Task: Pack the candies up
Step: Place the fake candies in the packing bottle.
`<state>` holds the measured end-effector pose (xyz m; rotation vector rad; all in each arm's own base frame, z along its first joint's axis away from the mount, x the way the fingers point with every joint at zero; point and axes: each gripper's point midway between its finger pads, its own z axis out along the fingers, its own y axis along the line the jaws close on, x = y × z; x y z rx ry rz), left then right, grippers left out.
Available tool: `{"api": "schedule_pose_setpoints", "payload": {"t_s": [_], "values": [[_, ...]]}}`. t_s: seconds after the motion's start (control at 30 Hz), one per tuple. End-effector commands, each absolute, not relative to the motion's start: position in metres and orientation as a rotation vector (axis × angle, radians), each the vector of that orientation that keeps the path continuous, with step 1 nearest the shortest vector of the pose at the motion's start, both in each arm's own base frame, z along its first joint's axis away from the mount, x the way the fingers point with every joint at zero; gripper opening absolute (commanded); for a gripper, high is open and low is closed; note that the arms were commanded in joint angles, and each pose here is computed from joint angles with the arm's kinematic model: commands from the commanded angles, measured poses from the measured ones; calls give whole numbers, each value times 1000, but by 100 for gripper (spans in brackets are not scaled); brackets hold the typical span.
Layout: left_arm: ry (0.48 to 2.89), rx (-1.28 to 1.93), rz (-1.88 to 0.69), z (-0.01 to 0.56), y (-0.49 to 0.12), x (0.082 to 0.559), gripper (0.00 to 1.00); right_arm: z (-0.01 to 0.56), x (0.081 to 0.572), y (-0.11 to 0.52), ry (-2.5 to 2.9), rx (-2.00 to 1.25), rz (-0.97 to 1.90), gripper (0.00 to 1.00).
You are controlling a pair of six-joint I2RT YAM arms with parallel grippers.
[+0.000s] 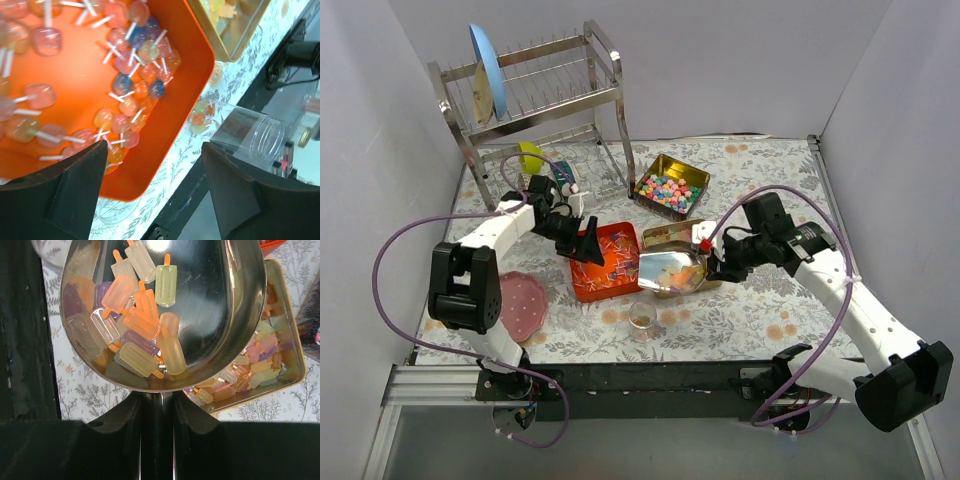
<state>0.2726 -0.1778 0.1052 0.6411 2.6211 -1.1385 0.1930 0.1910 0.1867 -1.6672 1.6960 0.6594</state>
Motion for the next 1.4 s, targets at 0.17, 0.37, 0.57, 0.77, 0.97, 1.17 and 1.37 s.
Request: {"api": "schedule_pose_setpoints", "payload": {"t_s": [0.17,0.37,0.57,0.77,0.97,1.17,1.37], "values": [[2495,514,-1102,134,-159,283,98,205,176,202,1512,-1863,537,1],[2436,436,-1152,150,-154,288,98,202,173,206,1506,-1908,494,1],[2402,407,-1206,159,-154,291,98,198,172,205,1506,-1930,468,1],[2394,395,-1223,159,-154,292,98,202,176,201,1483,-1958,408,1],[2386,381,-1236,160,-154,293,98,205,177,196,1453,-2017,359,1],[2389,366,-1255,157,-153,292,98,207,178,196,1407,-2071,317,1],[2380,358,-1265,158,-153,296,98,208,177,197,1373,-2117,288,1]]}}
